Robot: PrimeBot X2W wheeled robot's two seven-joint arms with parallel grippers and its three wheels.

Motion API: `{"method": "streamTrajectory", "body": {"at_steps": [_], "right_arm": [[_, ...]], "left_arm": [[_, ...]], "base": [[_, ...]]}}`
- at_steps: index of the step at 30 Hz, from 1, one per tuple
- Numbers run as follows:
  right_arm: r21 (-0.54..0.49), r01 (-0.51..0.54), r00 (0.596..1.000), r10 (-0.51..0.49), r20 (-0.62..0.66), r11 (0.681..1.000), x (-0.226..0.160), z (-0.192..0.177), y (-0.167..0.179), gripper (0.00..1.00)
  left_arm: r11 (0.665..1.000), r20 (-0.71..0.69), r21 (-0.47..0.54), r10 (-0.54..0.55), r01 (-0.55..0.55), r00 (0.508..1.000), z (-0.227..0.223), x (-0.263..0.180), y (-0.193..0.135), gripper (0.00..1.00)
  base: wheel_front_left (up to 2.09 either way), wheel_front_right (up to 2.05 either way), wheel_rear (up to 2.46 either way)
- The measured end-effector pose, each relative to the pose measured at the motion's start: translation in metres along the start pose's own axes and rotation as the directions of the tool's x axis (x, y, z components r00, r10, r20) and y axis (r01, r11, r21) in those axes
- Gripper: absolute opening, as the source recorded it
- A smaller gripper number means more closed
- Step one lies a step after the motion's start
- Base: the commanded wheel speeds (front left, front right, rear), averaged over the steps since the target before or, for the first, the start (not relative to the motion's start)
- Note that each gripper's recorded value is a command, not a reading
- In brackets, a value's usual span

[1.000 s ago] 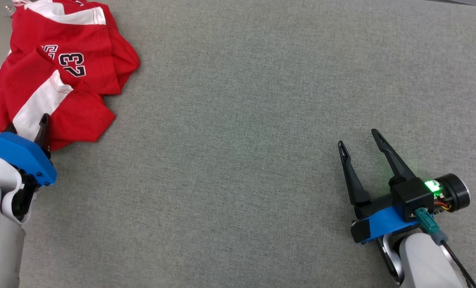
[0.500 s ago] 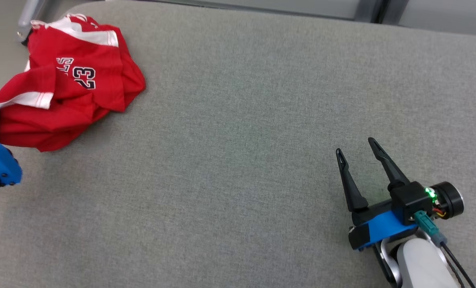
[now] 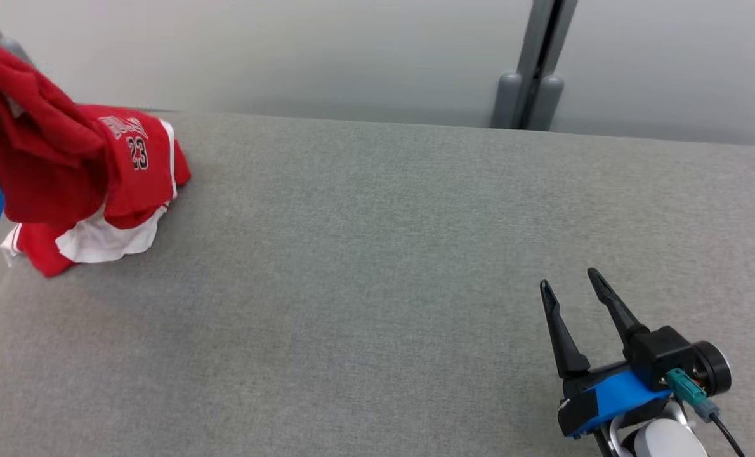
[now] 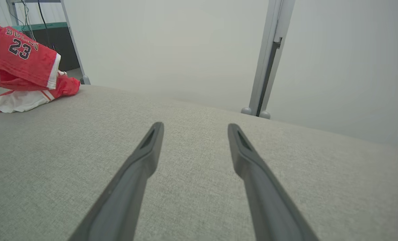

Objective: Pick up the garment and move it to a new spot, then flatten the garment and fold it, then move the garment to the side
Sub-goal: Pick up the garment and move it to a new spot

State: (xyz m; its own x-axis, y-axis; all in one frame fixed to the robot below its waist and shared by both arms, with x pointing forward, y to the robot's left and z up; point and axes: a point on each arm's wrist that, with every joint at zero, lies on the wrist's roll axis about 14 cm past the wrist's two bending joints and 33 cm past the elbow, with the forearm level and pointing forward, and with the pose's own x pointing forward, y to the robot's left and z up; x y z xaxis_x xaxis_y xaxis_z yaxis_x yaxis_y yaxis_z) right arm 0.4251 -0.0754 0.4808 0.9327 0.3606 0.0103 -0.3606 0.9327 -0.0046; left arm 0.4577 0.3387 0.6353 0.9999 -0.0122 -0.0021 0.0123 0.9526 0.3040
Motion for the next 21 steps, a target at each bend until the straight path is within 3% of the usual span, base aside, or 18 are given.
{"method": "streamTrajectory", "body": {"at_steps": [5, 10, 14, 19, 20, 21], "right_arm": [[-0.002, 0.113, 0.994, -0.113, 0.007, 0.994, -0.027, 0.006, -0.033, 1.0], [-0.003, 0.226, 0.974, -0.226, 0.01, 0.974, -0.053, 0.009, -0.066, 1.0], [0.001, 0.312, 0.95, -0.312, 0.002, 0.95, -0.073, 0.007, -0.091, 1.0], [0.008, 0.389, 0.921, -0.389, -0.022, 0.921, -0.09, -0.001, -0.114, 1.0], [0.008, 0.389, 0.921, -0.389, -0.022, 0.921, -0.09, -0.001, -0.114, 1.0], [0.008, 0.398, 0.917, -0.398, -0.026, 0.917, -0.092, -0.002, -0.117, 1.0]], "left_arm": [[0.988, 0.158, 0.054, -0.151, 0.144, 0.976, 0.071, 0.014, -0.061, 0.0], [0.949, 0.261, 0.064, -0.315, 0.309, 0.912, 0.115, 0.025, -0.14, 0.0], [0.886, 0.29, 0.022, -0.449, 0.463, 0.845, 0.12, 0.029, -0.217, 0.0], [0.775, 0.297, -0.158, -0.554, 0.612, 0.777, 0.088, 0.024, -0.307, 0.0], [0.775, 0.297, -0.158, -0.554, 0.612, 0.777, 0.088, 0.024, -0.307, 0.0], [0.744, 0.289, -0.204, -0.575, 0.636, 0.765, 0.078, 0.022, -0.325, 0.0]], "base": [[0.0, 0.0, 0.0], [0.0, 0.0, 0.0], [0.0, 0.0, 0.0], [0.0, 0.0, 0.0], [0.0, 0.0, 0.0], [0.0, 0.0, 0.0]]}}
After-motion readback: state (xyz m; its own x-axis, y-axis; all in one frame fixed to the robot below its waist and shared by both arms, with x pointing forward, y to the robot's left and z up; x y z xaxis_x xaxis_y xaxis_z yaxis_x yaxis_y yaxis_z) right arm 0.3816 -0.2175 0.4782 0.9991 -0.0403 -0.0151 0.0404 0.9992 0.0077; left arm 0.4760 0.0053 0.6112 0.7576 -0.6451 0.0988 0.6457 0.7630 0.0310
